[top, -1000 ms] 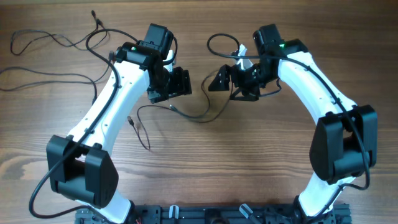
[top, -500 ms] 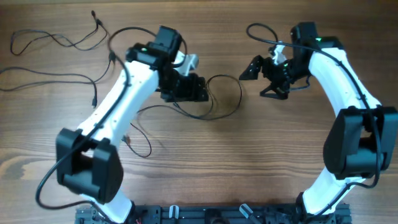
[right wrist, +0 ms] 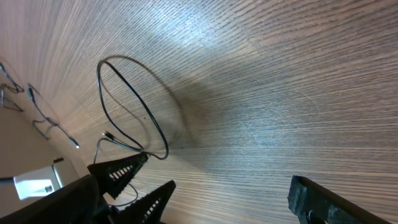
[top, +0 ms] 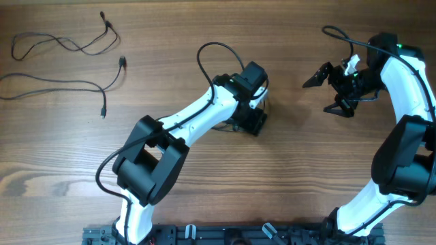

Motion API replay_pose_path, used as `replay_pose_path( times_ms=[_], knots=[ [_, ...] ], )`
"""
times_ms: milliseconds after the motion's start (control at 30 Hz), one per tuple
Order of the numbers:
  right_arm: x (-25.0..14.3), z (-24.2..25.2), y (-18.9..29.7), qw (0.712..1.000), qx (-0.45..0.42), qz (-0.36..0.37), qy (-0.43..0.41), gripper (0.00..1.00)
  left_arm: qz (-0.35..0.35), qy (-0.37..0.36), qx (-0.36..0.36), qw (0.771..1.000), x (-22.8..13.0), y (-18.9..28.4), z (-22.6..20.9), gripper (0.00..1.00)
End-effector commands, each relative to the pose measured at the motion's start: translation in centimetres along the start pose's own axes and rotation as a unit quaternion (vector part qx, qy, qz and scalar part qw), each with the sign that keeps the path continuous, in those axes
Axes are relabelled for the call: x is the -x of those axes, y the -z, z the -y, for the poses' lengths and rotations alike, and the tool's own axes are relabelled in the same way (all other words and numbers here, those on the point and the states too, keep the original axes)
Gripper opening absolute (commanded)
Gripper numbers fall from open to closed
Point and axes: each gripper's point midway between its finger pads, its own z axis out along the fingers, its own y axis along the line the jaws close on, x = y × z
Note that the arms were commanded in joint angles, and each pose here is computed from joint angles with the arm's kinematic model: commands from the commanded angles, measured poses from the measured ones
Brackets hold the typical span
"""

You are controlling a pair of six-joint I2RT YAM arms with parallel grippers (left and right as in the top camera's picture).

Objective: Untangle cables

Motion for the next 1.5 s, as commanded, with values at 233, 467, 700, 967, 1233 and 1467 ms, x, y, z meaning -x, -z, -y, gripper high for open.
replay_pose_path(
  times_ms=[233, 467, 700, 967, 1233, 1467],
  knots=[
    [0.5, -0.3, 0.5, 1.0, -0.007, 0.021, 0.013, 1.0, -0.005, -0.058, 0.083, 0.995, 0.0, -3.0, -2.0, 0.62],
    [0.6, -0.3, 0.5, 1.0, -0.007, 0.022, 0.013, 1.0, -0.031, -0.054, 0.082, 0.995, -1.3, -3.0, -2.1, 0.39],
    [3.5, -1.5, 0.8, 0.995, 0.012, 0.08, 0.053, 1.0, -0.051, -0.051, 0.085, 0.994, -2.3, -2.9, -2.3, 0.04],
    [6.3, -2.9, 1.5, 0.985, 0.032, 0.139, 0.093, 1.0, 0.092, -0.024, -0.058, 0.994, 3.7, 10.6, 5.1, 0.04],
    [10.4, -4.0, 3.2, 0.963, 0.023, 0.231, 0.136, 1.0, 0.367, 0.085, -0.214, 0.901, 5.9, 36.0, 4.8, 0.04],
    [10.5, -4.0, 3.2, 0.963, 0.024, 0.233, 0.137, 1.0, 0.479, 0.173, -0.233, 0.829, 3.5, 45.7, 0.4, 0.04]
  ],
)
